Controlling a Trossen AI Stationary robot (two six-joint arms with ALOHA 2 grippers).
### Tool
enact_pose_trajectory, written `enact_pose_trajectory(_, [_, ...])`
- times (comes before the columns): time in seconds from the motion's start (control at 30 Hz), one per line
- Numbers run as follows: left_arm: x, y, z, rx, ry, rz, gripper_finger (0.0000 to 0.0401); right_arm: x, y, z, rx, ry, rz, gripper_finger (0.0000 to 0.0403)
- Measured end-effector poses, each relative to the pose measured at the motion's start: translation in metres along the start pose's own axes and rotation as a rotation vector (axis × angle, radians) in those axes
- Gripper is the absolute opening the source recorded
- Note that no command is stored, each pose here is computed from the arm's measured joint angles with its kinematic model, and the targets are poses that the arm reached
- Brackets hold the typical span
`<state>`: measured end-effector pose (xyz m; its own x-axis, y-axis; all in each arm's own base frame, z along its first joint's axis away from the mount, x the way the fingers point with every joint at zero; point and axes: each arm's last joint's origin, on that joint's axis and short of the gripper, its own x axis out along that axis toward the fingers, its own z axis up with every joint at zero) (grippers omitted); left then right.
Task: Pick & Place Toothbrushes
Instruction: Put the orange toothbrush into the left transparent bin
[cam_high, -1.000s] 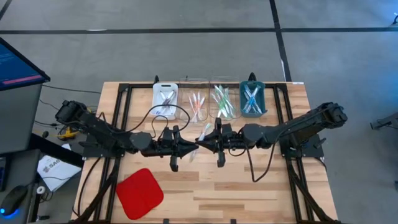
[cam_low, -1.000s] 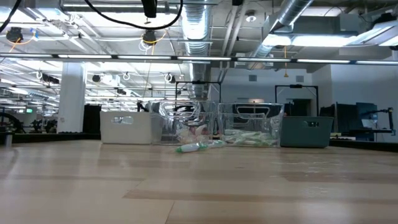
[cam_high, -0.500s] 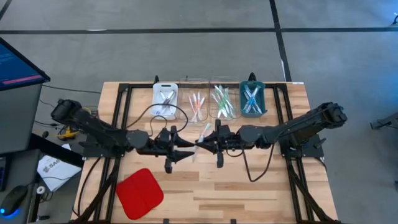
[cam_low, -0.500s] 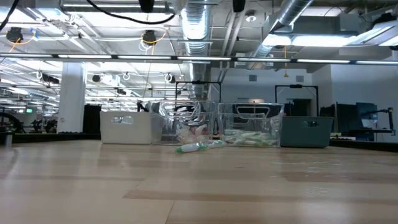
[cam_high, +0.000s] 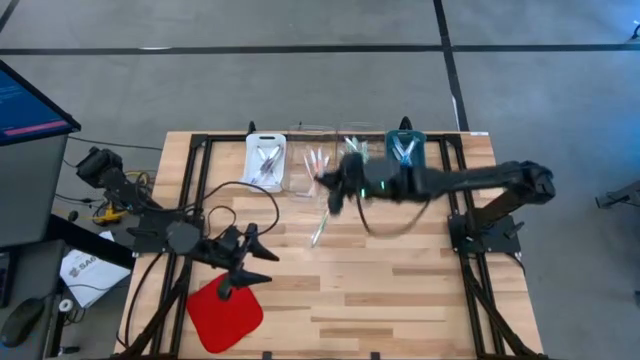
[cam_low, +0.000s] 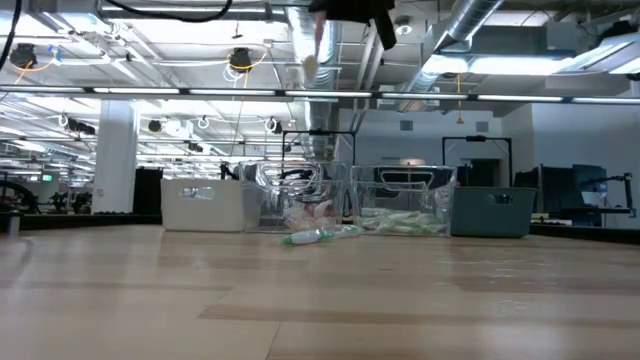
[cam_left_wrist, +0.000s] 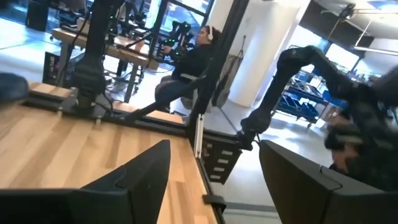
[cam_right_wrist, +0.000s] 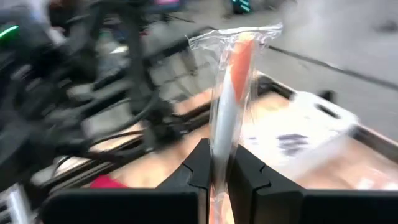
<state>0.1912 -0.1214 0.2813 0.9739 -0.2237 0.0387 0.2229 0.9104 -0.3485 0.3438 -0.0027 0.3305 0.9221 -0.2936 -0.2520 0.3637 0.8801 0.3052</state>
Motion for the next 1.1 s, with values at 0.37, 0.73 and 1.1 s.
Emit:
enact_pose_trajectory(0.37, [-0.004,0.001,-0.005,-0.059,-0.011,0.047,0.0227,0.016,-0.112,0.073,0.467,0.031,-0.194,0.002])
enact_pose_trajectory(0.73, [0.007,-0.012,-0.028,-0.098,-0.011,0.1,0.0226,0.128,-0.147,0.047,0.624,0.357,-0.164,0.002])
enact_pose_trajectory(1.1, [-0.004,-0.034,-0.039,-0.069,0.03,0.032,0.022,0.167,-0.167,0.043,0.624,0.652,-0.498,0.002])
